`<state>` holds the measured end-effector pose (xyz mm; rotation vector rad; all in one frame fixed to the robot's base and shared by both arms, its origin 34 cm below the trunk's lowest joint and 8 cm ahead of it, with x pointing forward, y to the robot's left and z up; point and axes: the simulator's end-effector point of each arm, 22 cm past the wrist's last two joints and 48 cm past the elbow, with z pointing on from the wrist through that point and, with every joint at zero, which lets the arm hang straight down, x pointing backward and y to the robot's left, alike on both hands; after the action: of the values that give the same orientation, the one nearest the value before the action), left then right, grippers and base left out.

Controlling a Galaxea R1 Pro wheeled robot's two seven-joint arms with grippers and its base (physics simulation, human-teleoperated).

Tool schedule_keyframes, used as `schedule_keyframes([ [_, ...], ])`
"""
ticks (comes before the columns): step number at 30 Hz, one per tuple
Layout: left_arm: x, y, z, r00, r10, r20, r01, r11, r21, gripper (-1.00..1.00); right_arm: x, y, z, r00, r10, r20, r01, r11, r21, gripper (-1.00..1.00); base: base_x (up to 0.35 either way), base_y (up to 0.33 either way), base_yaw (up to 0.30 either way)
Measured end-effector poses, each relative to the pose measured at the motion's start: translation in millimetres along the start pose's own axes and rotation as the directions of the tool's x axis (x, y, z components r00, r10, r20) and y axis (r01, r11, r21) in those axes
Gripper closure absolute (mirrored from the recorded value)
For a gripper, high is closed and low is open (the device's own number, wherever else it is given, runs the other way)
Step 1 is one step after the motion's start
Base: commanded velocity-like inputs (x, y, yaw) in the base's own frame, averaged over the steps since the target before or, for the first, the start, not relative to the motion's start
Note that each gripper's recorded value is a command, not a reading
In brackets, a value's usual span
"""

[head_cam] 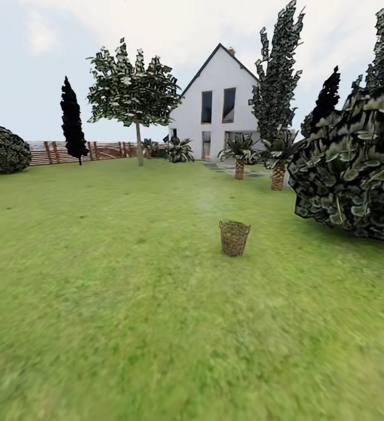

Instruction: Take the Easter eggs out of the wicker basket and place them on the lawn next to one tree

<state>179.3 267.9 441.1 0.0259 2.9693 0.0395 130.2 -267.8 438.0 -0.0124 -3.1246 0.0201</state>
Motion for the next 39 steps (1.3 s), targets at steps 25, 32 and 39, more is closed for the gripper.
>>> schedule_keyframes([
  [25,-2.3,-0.1,0.0,1.0,0.001,0.011,-0.001,1.0,0.0,-1.0,0.0,1.6,0.0,1.0,-0.001,0.0,0.001,1.0,-0.002,-1.0,0.339,0.0,0.0],
  [32,-2.5,-0.1,0.0,1.0,0.001,0.011,-0.001,1.0,0.0,-1.0,0.2,5.5,0.0,1.0,0.0,0.0,0.0,1.0,-0.007,-1.0,0.338,0.0,0.0],
  [39,-2.4,-0.1,0.0,1.0,0.001,0.011,-0.001,1.0,0.0,-1.0,-0.1,7.8,0.0,1.0,0.0,0.001,0.0,1.0,-0.01,-1.0,0.338,0.0,0.0],
])
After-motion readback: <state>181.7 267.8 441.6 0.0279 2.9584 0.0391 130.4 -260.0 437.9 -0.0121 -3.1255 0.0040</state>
